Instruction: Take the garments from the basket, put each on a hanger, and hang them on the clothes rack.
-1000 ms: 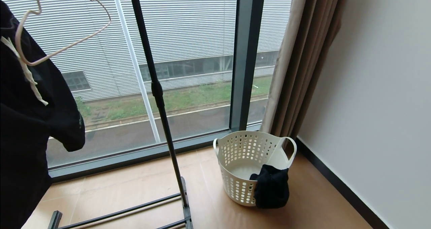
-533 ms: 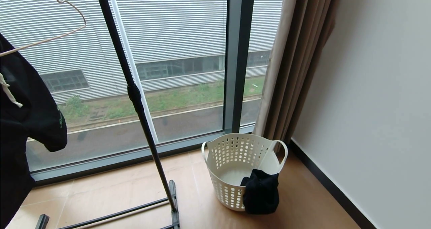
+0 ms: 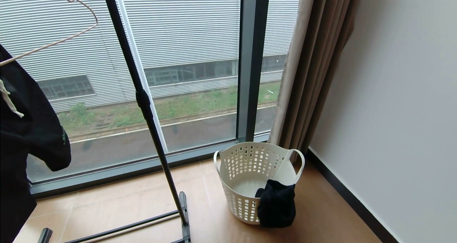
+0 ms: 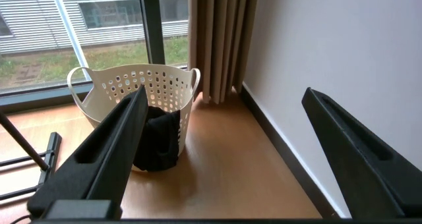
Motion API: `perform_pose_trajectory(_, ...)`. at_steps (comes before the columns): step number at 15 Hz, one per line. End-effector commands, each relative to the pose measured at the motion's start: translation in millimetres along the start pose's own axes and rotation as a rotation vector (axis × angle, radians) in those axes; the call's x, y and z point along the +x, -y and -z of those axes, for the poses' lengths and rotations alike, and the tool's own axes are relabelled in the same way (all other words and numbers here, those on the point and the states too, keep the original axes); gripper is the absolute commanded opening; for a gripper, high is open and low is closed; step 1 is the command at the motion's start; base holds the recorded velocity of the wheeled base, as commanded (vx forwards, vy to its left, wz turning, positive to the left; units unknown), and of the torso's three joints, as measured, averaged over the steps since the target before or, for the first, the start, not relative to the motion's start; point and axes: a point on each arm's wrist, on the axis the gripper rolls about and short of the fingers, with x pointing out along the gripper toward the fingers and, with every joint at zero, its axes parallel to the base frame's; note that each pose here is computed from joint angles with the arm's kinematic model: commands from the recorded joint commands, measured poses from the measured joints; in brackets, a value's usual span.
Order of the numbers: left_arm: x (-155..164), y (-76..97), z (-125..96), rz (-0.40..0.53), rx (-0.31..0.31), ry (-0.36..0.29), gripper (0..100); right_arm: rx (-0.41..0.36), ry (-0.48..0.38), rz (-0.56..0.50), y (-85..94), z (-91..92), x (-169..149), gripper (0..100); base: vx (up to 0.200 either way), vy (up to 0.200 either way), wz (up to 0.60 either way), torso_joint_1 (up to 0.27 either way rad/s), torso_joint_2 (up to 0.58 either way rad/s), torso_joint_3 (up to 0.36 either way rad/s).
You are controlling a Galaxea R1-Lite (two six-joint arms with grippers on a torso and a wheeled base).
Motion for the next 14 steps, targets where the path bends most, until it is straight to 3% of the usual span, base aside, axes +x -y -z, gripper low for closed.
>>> perform_pose_trajectory(1,0.0,0.0,0.0,0.000,-0.001,0.000,100,0.002,-0.001,-0.001,0.0,-0.2,0.0,100,0.000,0.000,0.00,0.000,0.00,0.000)
perform_pose_trajectory(8,0.0,0.0,0.0,0.000,0.000,0.000,100,0.001,-0.002,-0.005,-0.1,-0.3,-0.1,100,0.000,0.000,0.00,0.001,0.00,-0.009)
perform_pose_trajectory(14,-0.1,0.0,-0.4,0.001,0.000,0.001,100,-0.001,-0.036,-0.009,-0.1,-1.0,2.5,100,0.000,0.000,0.00,-0.002,0.00,-0.174)
